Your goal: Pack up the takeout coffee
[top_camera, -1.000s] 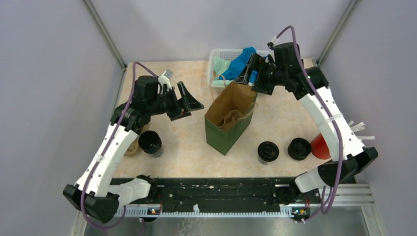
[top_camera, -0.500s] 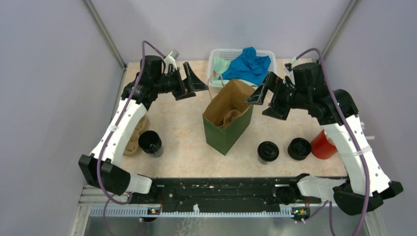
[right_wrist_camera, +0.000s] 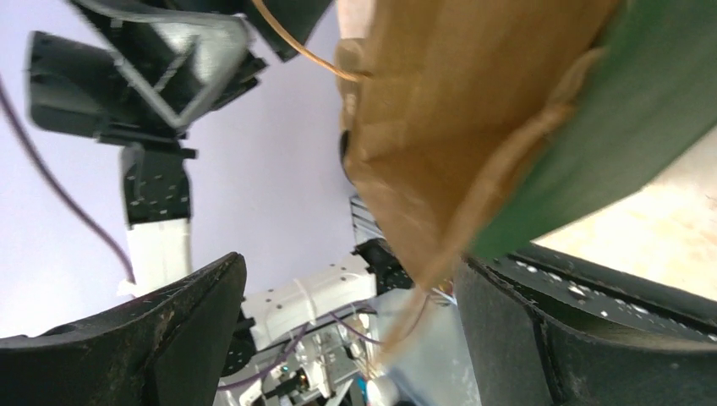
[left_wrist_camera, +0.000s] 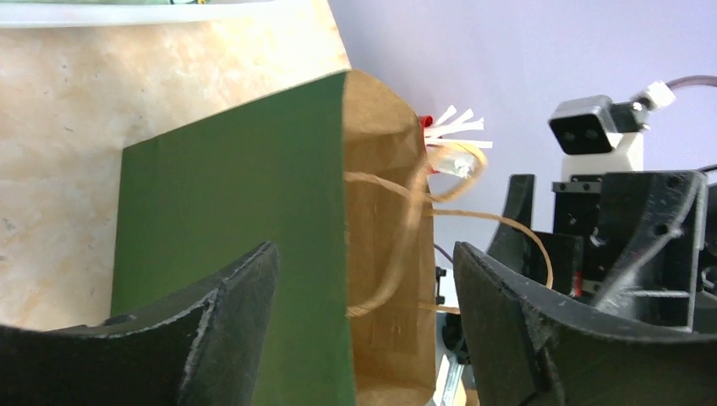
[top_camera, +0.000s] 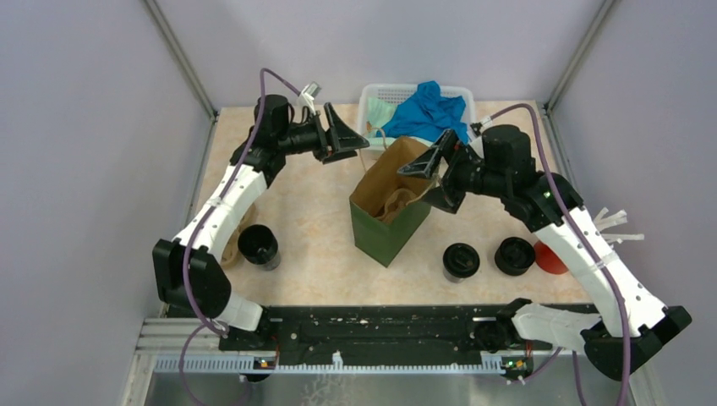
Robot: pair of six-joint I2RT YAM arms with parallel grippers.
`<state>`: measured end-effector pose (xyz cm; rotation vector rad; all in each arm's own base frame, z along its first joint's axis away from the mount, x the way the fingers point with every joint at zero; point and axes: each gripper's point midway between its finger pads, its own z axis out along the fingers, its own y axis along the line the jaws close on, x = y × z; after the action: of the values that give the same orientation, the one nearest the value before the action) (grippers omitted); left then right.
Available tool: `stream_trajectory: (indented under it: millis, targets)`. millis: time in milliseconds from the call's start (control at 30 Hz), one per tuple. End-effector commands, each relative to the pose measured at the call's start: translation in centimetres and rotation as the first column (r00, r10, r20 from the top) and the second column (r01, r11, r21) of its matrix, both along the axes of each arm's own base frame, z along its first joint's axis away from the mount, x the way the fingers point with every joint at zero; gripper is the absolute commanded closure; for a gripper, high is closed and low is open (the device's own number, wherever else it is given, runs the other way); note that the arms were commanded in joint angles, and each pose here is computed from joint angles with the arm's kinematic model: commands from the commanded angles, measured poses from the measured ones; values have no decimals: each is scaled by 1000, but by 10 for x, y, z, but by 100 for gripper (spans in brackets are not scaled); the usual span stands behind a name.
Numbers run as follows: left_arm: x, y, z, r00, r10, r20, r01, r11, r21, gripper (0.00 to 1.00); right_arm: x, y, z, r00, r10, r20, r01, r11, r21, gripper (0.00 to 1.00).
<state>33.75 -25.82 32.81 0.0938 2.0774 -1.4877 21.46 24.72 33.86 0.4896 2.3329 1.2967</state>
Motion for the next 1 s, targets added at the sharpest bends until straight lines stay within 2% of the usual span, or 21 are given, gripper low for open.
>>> stream_trajectory:
  millis: [0,100,300,433,567,633,800,967]
  targets:
    - [10,-7,23,995,-34,92,38,999,-36,25,16,12,34,994,-38,100,26,993,114,15]
    - [16,-9,18,997,-34,68,37,998,-41,37,21,19,38,993,-36,110,22,993,119,25]
    - [18,-19,38,993,-75,93,85,990,-111,50,28,21,59,985,-57,160,39,993,115,56]
    - [16,-22,68,985,-88,147,111,981,-161,75,28,21,67,982,-51,182,30,993,113,80]
    - [11,-18,110,970,-60,236,99,982,-159,94,28,21,86,971,-38,235,12,994,113,95]
    - [8,-16,129,963,-48,265,93,983,-161,99,28,20,100,963,-32,267,3,994,108,100]
    - [-4,-10,184,939,-20,344,94,975,-200,100,25,20,136,942,-23,334,-24,990,136,100]
    - [-13,0,217,927,21,374,74,969,-237,100,21,21,166,925,-22,379,-48,984,174,100]
